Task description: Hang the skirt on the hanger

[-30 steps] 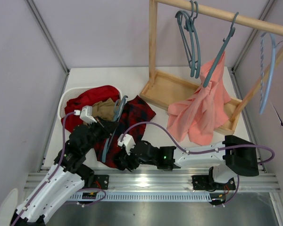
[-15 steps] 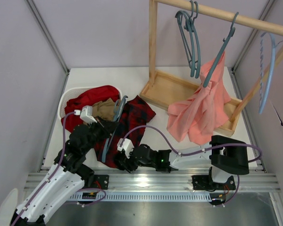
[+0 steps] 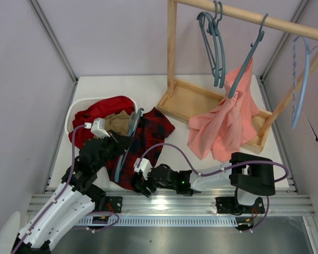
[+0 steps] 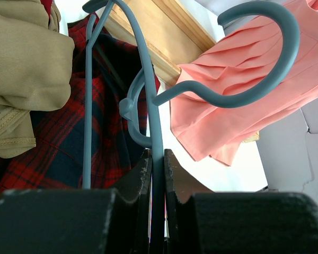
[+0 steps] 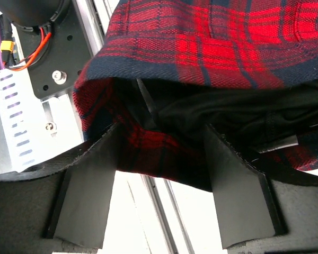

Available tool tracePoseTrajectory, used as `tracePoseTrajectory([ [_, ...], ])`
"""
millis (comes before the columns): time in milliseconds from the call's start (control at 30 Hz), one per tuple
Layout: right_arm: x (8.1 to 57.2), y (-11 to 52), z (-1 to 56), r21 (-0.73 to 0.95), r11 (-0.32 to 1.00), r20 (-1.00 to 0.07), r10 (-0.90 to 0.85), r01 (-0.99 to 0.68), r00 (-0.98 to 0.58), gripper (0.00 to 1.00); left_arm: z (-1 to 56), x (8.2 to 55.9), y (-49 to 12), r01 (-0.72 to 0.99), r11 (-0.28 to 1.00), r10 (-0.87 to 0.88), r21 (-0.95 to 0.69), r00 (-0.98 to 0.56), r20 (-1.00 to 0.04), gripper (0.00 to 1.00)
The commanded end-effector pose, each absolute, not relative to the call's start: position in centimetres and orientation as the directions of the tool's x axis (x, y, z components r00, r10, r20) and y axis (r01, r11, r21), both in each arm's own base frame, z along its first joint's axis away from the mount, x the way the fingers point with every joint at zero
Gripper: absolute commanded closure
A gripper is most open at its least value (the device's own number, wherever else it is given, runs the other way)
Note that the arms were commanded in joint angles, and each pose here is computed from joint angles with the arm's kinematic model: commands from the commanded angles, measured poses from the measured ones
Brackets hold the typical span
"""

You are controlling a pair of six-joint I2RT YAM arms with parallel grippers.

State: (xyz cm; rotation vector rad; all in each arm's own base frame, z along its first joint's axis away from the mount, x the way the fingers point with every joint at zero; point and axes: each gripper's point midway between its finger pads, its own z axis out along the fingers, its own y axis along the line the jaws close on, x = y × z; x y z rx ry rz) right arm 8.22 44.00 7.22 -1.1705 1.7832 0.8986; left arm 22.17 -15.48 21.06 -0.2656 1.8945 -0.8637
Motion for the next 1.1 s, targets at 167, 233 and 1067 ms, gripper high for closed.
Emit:
tracePoseTrajectory([
  [167, 9.7, 44.2, 7.1, 0.080, 0.348, -0.914, -0.350, -0.934, -0.208, 0.32, 24.5, 22.9, -15.2, 0.235, 0.717, -0.543, -0.657, -0.403, -0.737, 0.93],
  [233, 10.2, 44.0, 6.7, 0.048, 0.352, -0.911, -0.368, -0.935, -0.186, 0.33, 24.5, 22.9, -15.2, 0.235, 0.716, -0.544, -0.657, -0.402, -0.737, 0.93],
  [1067, 10.7, 42.2, 16.8, -0.137, 0.441, -0.927, -0.372, -0.887, -0.042, 1.00, 25.9, 23.3, -17.9, 0.299, 0.594, -0.607, -0.747, -0.443, -0.660, 0.93],
])
